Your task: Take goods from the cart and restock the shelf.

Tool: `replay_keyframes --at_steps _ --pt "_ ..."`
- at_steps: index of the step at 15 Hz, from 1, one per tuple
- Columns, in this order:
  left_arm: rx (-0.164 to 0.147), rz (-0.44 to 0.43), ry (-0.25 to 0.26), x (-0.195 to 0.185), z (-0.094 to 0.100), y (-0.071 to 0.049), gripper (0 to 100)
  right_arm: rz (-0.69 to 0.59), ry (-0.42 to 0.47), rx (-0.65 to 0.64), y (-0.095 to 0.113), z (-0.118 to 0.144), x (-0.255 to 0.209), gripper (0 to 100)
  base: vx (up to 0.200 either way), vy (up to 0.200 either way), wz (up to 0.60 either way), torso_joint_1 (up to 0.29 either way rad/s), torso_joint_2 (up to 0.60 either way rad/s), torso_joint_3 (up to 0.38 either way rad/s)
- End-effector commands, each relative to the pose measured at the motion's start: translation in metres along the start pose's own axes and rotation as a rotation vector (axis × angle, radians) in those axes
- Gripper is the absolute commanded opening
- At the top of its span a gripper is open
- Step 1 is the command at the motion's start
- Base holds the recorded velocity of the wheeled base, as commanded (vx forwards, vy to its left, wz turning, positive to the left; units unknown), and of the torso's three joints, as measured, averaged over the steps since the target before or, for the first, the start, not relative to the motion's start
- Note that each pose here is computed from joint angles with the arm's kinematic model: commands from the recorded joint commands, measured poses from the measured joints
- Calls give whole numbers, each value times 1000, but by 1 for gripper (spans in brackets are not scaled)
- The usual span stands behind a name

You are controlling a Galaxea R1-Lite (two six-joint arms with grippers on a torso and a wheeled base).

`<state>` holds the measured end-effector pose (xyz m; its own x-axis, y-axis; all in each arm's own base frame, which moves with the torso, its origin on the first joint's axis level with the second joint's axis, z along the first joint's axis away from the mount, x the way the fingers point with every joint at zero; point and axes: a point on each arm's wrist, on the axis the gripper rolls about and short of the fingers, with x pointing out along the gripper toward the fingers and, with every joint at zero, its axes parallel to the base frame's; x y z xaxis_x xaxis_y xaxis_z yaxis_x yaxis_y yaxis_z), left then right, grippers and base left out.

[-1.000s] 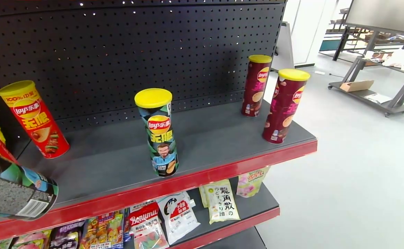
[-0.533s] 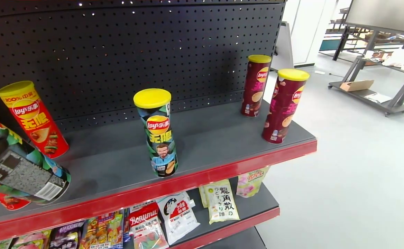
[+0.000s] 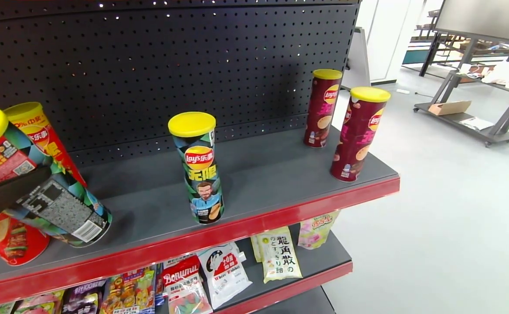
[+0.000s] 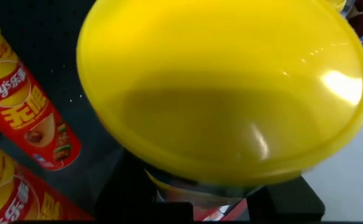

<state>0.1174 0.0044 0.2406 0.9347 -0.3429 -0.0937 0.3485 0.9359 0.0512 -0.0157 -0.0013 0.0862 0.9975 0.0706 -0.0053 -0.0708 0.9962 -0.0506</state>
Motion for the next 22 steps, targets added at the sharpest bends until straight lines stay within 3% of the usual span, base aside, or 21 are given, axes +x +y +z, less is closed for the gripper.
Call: replay_keyframes --at_steps 1,2,3,12,19,22 --pt "-14 -30 32 15 -4 4 0 48 32 -27 1 -3 0 100 0 0 0 0 0 0" --pt "-13 -33 33 18 -4 5 0 40 35 -18 1 -3 0 100 0 0 0 0 0 0" --pt "-13 -37 30 23 -4 6 0 -2 98 51 0 -10 0 100 0 0 0 0 0 0" --pt "-22 -101 72 48 -12 6 0 -7 90 54 0 -9 0 100 0 0 0 0 0 0" --pt "14 -161 19 100 -16 8 0 -7 90 54 0 -9 0 100 0 0 0 0 0 0" --pt "23 -154 11 125 -7 11 0 -9 90 54 0 -9 0 100 0 0 0 0 0 0"
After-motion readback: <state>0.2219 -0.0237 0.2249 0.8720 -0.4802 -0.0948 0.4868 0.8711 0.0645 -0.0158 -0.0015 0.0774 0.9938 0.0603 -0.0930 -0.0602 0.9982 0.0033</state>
